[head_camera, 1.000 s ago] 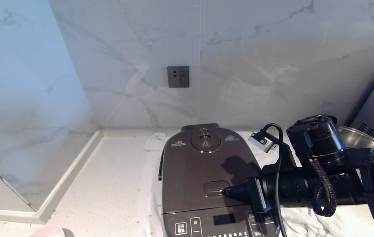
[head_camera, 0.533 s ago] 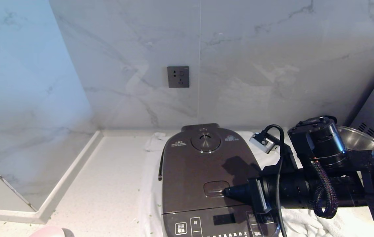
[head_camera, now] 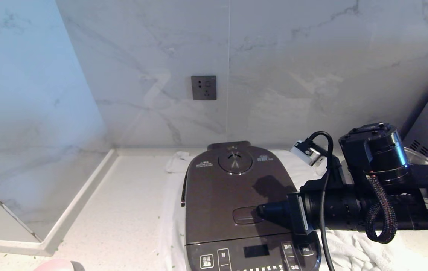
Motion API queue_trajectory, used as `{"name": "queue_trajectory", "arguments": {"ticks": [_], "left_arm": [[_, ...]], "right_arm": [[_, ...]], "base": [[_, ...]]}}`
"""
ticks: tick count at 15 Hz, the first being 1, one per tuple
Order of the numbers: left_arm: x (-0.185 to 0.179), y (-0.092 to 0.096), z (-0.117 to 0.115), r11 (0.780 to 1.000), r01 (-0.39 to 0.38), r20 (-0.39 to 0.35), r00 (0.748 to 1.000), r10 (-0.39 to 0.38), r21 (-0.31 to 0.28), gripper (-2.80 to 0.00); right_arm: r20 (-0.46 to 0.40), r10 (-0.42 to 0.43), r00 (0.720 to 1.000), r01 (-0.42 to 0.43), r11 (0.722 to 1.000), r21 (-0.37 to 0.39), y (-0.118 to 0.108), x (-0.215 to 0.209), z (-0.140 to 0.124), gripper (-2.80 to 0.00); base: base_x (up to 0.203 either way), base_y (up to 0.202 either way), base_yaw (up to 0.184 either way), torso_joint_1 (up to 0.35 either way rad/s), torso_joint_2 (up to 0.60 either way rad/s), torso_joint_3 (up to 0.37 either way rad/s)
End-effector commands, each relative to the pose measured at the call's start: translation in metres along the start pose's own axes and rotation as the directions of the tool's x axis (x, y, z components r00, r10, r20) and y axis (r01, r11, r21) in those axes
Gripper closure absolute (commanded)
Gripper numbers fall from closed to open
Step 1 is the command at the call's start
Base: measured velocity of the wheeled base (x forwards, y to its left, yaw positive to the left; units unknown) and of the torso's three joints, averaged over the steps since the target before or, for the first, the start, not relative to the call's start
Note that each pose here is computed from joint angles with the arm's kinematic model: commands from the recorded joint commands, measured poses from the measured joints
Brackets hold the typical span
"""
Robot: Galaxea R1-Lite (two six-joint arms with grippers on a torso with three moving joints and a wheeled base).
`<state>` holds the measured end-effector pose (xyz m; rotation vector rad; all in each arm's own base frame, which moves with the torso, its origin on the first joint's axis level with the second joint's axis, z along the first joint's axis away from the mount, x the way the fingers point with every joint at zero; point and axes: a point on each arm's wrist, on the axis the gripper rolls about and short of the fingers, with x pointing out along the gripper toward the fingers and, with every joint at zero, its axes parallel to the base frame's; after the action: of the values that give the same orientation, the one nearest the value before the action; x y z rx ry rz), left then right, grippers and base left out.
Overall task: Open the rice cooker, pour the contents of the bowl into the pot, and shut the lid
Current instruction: Open the rice cooker
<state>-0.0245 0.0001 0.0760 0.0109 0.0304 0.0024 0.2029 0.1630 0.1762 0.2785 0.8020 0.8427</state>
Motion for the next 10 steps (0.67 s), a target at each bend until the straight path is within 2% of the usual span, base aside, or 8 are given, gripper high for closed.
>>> {"name": "queue_trajectory", "arguments": {"ticks": [1, 10], "left_arm": [[0.000, 0.000, 0.000, 1.000, -0.001, 0.000, 1.000, 0.001, 0.000, 0.00], [0.000, 0.000, 0.000, 1.000, -0.001, 0.006, 1.000, 0.001, -0.009, 0.00]], "right_arm": [[0.027, 0.018, 0.999, -0.018, 1.000, -0.011, 0.005, -0.007, 0.003, 0.00], [-0.043, -0.007, 0.999, 0.008, 1.000, 0.019, -0.009, 0.018, -0.002, 0.00]], "base": [[0.000, 0.000, 0.000, 0.000, 0.00, 0.000], [0.000, 0.000, 0.000, 0.000, 0.00, 0.000]]}}
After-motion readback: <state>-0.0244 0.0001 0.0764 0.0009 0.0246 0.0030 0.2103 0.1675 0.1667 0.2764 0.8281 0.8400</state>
